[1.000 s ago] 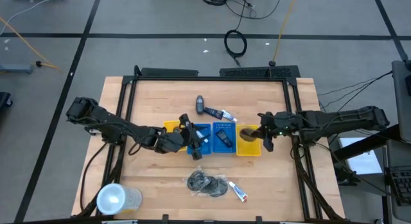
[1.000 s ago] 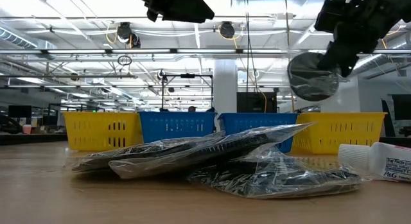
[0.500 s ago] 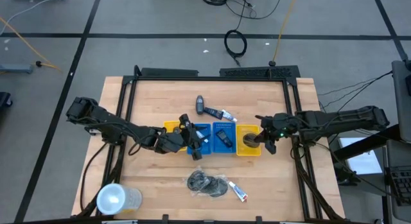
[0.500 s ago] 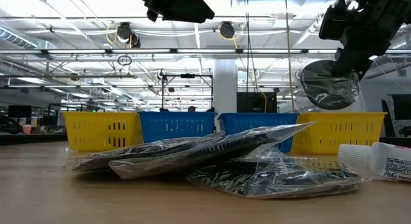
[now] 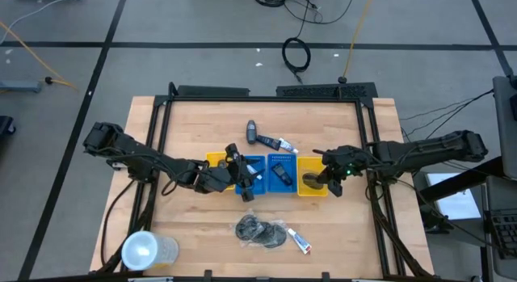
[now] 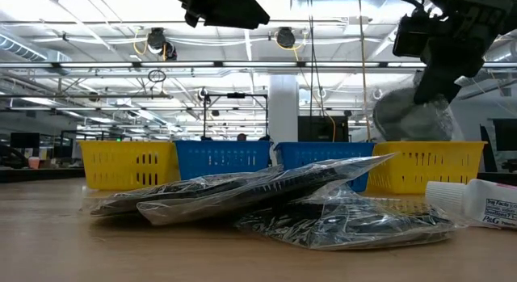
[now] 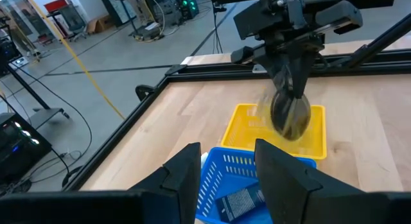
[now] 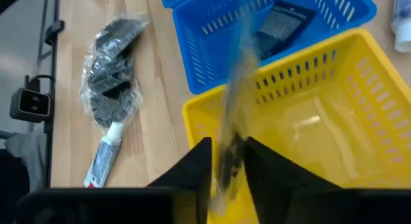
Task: Pick & Place Travel size toiletries
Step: Put the black hairbrush into the right yellow basket
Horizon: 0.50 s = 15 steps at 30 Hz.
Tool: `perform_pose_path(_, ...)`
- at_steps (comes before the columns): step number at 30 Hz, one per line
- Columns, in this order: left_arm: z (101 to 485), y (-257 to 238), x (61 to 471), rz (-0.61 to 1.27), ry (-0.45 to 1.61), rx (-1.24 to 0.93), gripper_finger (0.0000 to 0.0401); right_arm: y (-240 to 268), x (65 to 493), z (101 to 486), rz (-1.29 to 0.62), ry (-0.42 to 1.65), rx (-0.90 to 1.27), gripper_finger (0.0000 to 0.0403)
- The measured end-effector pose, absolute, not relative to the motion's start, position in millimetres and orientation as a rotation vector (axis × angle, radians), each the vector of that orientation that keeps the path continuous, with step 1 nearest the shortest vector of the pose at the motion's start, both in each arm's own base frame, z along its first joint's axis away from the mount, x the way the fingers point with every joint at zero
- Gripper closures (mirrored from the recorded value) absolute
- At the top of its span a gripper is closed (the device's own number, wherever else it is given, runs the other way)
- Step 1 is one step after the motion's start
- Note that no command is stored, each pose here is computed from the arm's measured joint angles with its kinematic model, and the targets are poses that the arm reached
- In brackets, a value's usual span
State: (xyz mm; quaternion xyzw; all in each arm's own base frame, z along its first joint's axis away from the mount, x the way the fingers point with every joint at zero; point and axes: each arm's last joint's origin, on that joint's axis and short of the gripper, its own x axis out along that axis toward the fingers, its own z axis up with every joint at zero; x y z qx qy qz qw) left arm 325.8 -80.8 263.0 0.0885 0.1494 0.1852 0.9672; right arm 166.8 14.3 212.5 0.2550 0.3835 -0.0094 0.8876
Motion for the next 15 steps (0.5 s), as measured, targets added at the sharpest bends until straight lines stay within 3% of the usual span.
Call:
perform_pose_path(8,263.0,-80.8,325.8,0.375,0.302,0.179,0.0253,14.1,166.9,212.9,-0.013,0.792,0.513,0.0256)
perform_pose_path(15,263.1,-80.7,325.8,0.375,0.302,0.178,0.0253,11.3,164.4,219.7,0.010,0.729,0.459,0.0238)
